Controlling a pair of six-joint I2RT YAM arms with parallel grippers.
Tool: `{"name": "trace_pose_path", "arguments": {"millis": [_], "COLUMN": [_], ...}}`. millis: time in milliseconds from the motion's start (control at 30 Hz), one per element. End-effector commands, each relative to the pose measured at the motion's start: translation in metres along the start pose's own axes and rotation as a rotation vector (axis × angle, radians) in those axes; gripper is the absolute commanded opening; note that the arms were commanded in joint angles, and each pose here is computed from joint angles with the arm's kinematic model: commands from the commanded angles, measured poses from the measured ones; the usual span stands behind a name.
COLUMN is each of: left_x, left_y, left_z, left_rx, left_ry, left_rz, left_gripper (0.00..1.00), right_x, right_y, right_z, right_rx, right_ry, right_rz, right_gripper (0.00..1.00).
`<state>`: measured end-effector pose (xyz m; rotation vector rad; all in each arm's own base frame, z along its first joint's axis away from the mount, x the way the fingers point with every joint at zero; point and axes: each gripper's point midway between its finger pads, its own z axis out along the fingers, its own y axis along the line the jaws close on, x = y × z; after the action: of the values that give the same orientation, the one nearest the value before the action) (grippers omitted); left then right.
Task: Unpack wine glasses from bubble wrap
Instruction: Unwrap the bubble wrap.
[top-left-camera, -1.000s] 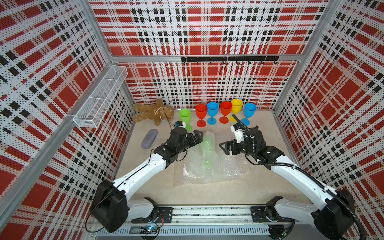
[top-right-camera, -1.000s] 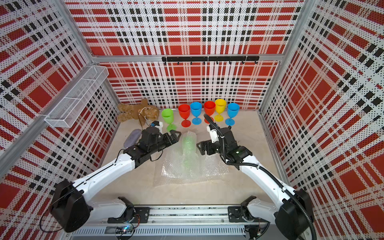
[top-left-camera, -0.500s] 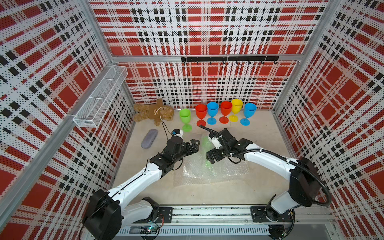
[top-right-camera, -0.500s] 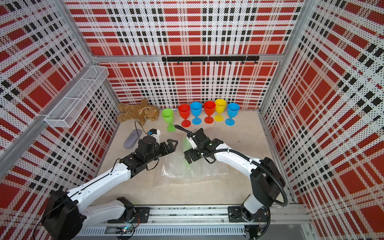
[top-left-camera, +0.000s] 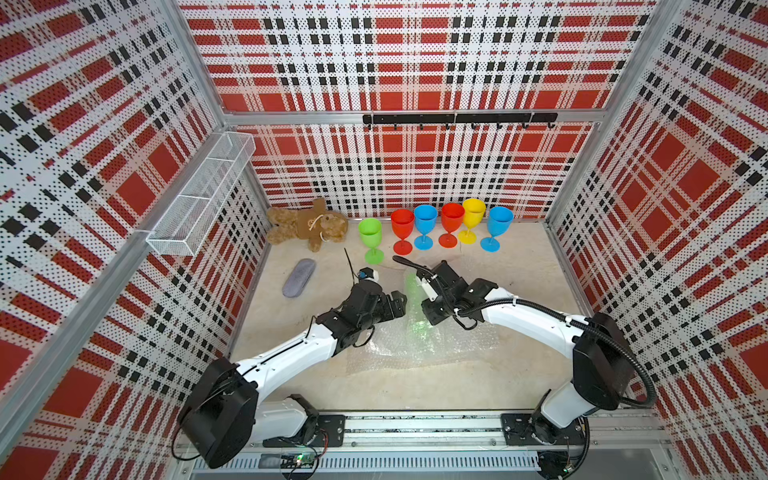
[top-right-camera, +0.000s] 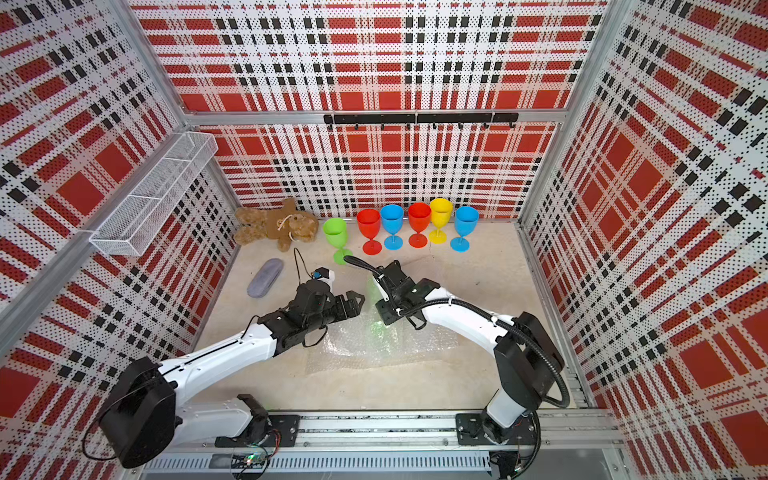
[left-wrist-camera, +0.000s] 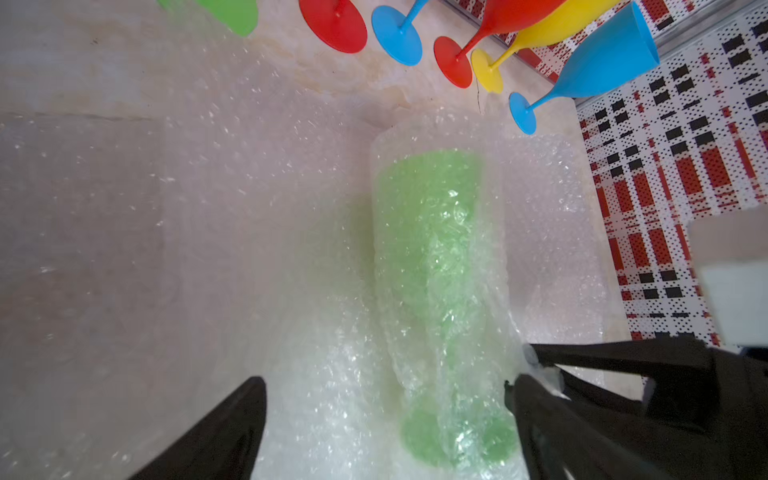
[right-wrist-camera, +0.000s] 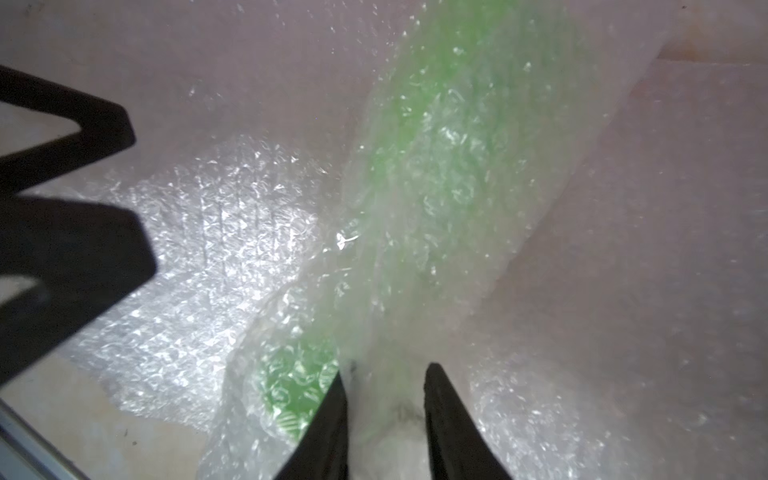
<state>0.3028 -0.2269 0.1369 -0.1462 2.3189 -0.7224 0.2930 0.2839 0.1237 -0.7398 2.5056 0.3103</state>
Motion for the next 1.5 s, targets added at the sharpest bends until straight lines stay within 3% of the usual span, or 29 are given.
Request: {"name": "trace_pose_path", "arguments": {"millis": [0,200,433,567,733,833,1100,1467], "left_x": [-0.006,0.010,0.032,0.035,0.046,0.052,0.045,0.054], "left_y": [-0.018,-0.032,-0.050,-0.054,-0.054,-0.056,-0.035,0.003], "left_z": [0.003,0.018,0.034,0.037,0.046,0.052,0.056,0.046], "left_rx": [0.041,0.116,0.222,0.227,0.222,0.223,0.169,0.145], "left_ry": [0.002,0.078,0.184,0.202,0.244,0.265,0.261,0.270], "left_rz": [0.037,0.050,0.038,0.049,0.058,0.074,0.053,-0.041], "left_gripper": [0.92,0.82,0.77,0.76,0.70,0.58,0.03,0.00], "right_x": [-0.009,-0.020,-0.014,-0.013,-0.012,-0.010,-0.004,0.022], "right_y": [0.000,0.000,-0.002,0.001,0.004,0.004,-0.022,-0.096], "right_z": [-0.012,-0.024,-0.022,-0.021,-0.020,-0.017,-0.022,-0.020], "right_rx": [-0.039,-0.199,-0.218,-0.240,-0.258,-0.259,-0.211,-0.079], "right_ry": [-0.061,-0.159,-0.152,-0.160,-0.172,-0.170,-0.201,-0.260], "right_rz": [0.033,0.134,0.121,0.121,0.129,0.129,0.168,0.405], "right_gripper": [0.17,0.06,0.04,0.04,0.03,0.03,0.01,0.00]}}
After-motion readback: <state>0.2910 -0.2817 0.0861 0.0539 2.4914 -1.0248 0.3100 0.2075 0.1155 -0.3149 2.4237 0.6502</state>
